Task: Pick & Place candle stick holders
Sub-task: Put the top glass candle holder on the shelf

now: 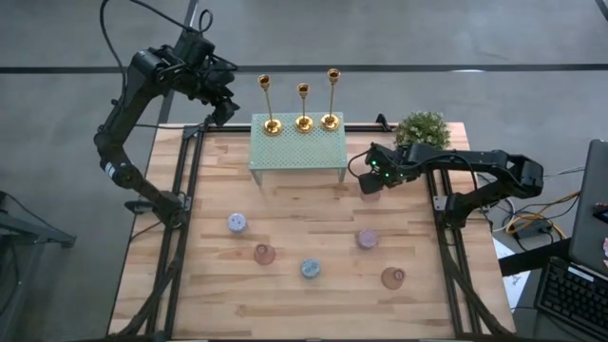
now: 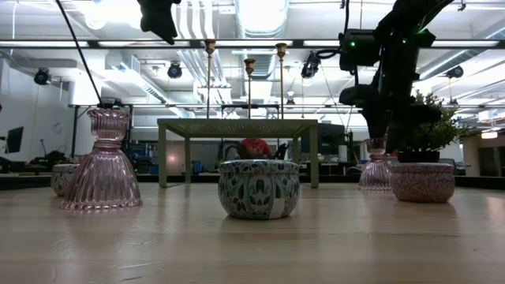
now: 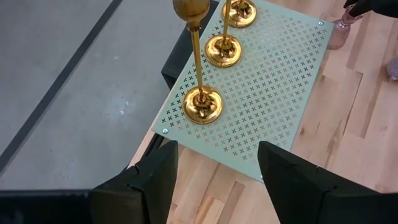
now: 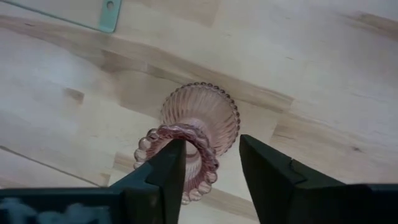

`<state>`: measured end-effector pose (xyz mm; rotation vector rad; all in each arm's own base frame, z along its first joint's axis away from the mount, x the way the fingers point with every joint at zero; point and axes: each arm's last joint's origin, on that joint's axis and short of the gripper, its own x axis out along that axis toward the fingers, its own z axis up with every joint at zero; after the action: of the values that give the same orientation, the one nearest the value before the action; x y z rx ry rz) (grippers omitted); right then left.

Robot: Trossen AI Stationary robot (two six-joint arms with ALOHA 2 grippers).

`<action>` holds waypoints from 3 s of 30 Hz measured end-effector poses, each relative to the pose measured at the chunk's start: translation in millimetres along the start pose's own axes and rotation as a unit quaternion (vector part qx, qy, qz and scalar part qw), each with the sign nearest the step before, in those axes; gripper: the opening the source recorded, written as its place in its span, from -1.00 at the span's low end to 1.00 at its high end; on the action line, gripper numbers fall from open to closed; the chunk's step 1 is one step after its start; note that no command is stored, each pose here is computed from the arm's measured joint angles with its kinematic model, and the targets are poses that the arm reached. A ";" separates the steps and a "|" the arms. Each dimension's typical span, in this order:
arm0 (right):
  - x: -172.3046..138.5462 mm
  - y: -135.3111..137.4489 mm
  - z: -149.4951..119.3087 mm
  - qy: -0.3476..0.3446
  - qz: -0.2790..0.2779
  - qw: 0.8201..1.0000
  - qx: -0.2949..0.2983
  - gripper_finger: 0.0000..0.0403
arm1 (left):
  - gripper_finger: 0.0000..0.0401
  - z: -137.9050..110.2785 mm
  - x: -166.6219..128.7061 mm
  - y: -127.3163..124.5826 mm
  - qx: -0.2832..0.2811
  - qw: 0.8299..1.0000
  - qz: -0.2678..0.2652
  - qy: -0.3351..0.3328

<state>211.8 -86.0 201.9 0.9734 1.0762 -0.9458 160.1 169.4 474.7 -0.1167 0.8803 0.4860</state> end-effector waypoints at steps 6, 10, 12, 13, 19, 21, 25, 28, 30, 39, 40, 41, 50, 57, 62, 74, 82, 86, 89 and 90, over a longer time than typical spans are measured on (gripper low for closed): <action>-0.9 -0.3 -0.2 0.000 0.002 1.000 -0.009 -0.48 | 0.12 0.0 0.0 0.0 0.000 1.000 0.000 0.000; -2.1 -0.9 -0.6 -0.001 0.004 1.000 -0.011 -0.60 | 0.12 0.0 -0.1 0.0 0.000 1.000 0.000 0.000; -2.3 -0.9 -0.6 -0.001 0.004 1.000 -0.013 -0.67 | 0.12 0.0 0.0 0.0 0.000 1.000 0.000 0.000; -2.4 -0.9 -0.6 -0.001 0.005 1.000 -0.013 -0.70 | 0.12 0.0 -0.1 0.0 0.000 1.000 0.000 0.000; -3.5 -0.1 -0.6 0.005 0.015 1.000 -0.023 -0.84 | 0.12 0.0 -0.1 -0.1 0.000 1.000 0.000 0.000; -4.0 -0.2 -0.8 0.005 0.017 1.000 -0.024 -0.84 | 0.12 0.0 0.0 0.1 0.000 1.000 0.000 0.000; -6.6 -1.3 -1.5 0.003 0.020 0.999 -0.025 -0.85 | 0.12 0.0 0.0 0.0 0.000 1.000 0.000 0.000; -9.5 -2.5 -2.2 -0.002 0.023 0.999 -0.025 -0.86 | 0.12 0.0 0.0 0.0 0.000 1.000 0.000 0.000; -10.7 -2.7 -2.1 -0.004 0.025 0.999 -0.025 -0.86 | 0.12 0.0 0.0 0.0 0.000 1.000 0.000 0.000; -4.8 0.1 -2.3 0.020 0.032 0.999 -0.033 -0.80 | 0.12 0.0 0.0 0.0 -0.001 1.000 0.000 0.000; -4.4 0.5 -2.1 0.021 0.033 0.999 -0.034 -0.81 | 0.12 0.0 0.0 0.0 -0.001 1.000 0.000 0.000; -4.1 0.7 -1.8 0.021 0.033 0.999 -0.035 -0.81 | 0.12 0.0 0.0 0.0 -0.001 1.000 0.000 0.000; -26.6 8.1 3.7 0.013 0.077 0.996 -0.049 -0.86 | 0.12 -0.7 0.0 -0.2 -0.001 1.000 -0.001 0.004; -81.0 26.4 21.6 -0.025 0.118 0.990 -0.077 -0.86 | 0.12 -1.6 -0.1 -0.6 -0.002 1.000 -0.003 0.008; -121.5 32.5 36.0 -0.043 0.130 0.987 -0.085 -0.86 | 0.12 -2.3 -0.1 -0.8 -0.003 1.000 -0.004 0.011; -158.8 58.1 87.3 -0.054 0.115 0.986 -0.105 -0.87 | 0.12 -2.2 -0.1 -0.8 -0.004 1.000 -0.004 0.011; -152.7 82.0 127.5 -0.032 0.088 0.989 -0.114 -0.87 | 0.12 -2.2 -0.1 -0.8 -0.004 1.000 -0.004 0.011; -149.1 90.9 141.8 -0.023 0.079 0.990 -0.113 -0.87 | 0.12 -2.2 0.0 -0.7 -0.004 1.000 -0.004 0.011; -147.2 95.1 148.7 -0.016 0.073 0.991 -0.110 -0.87 | 0.12 -2.2 0.0 -0.8 -0.008 1.000 -0.004 0.011; -146.2 96.4 150.3 -0.014 0.071 0.992 -0.108 -0.87 | 0.12 -2.2 0.0 -0.8 -0.012 1.000 -0.004 0.011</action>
<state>311.4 -181.3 387.0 0.8451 1.0476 -0.7085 159.0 168.1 473.2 -0.1470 0.8960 0.4880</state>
